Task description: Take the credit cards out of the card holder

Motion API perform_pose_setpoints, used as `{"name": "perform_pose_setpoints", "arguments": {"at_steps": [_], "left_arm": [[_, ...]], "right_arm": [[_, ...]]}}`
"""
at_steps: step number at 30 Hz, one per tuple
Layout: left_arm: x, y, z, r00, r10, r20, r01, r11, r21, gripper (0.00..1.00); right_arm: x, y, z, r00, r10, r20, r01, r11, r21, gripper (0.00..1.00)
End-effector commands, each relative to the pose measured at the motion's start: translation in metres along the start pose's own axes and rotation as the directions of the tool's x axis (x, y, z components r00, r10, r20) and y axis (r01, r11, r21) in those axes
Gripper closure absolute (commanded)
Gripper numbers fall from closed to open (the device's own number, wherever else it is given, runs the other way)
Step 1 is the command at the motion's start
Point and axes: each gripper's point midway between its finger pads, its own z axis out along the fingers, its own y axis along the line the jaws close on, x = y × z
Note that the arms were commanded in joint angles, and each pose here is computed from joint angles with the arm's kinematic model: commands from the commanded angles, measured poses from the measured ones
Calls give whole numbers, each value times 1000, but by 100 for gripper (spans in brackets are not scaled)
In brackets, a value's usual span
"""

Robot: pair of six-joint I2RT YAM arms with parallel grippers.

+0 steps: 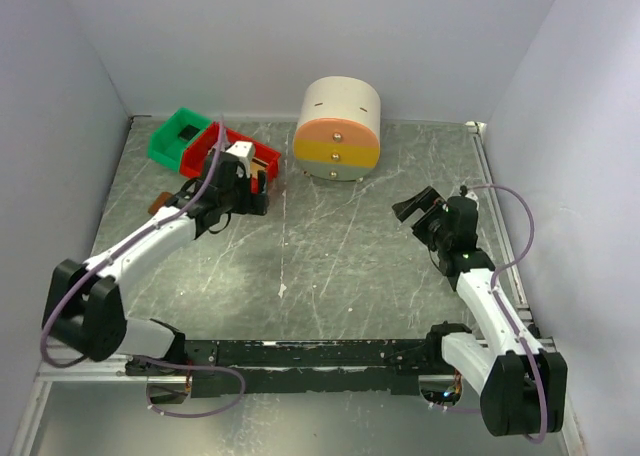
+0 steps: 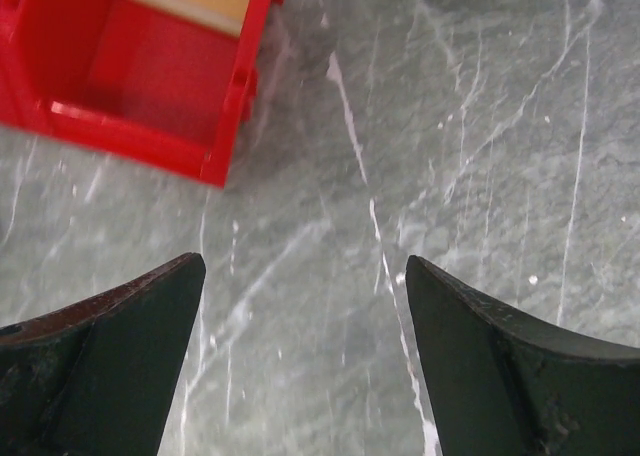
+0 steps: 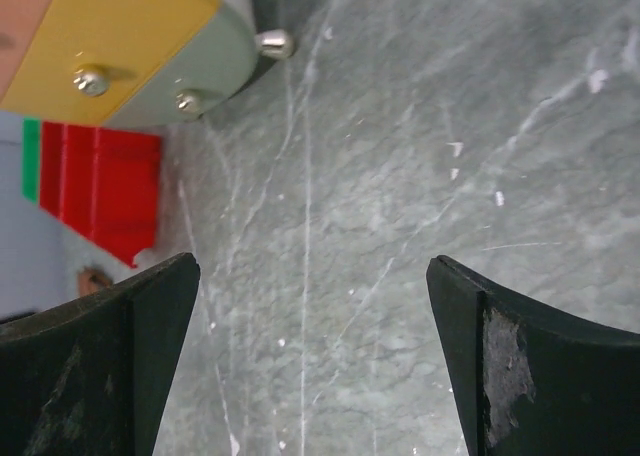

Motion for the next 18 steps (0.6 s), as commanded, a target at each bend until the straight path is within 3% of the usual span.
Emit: {"name": "perform_pose_setpoints", "arguments": {"at_steps": [1, 5, 9, 15, 16, 18], "left_arm": [[-58, -23, 27, 970, 118, 211, -144, 983, 114, 6], [-63, -40, 53, 954, 207, 217, -251, 948, 197, 6], [-66, -26, 78, 944, 269, 192, -297, 946, 130, 6], [-62, 4, 114, 976, 210, 65, -218, 962, 162, 6], [-63, 7, 120, 979, 196, 57, -203, 963, 177, 0], [-59, 12, 133, 985, 172, 28, -174, 962, 209, 7]], "right_arm": [[9, 22, -9, 1000, 21, -5, -22, 986, -164, 0], [13, 19, -14, 1000, -15, -2, 14, 985, -171, 0], [8, 23, -16, 997, -69, -26, 64, 986, -153, 0], [8, 30, -15, 994, -90, -53, 80, 981, -175, 0], [8, 31, -15, 994, -94, -56, 82, 980, -180, 0], [9, 33, -16, 992, -104, -66, 90, 979, -185, 0]]}}
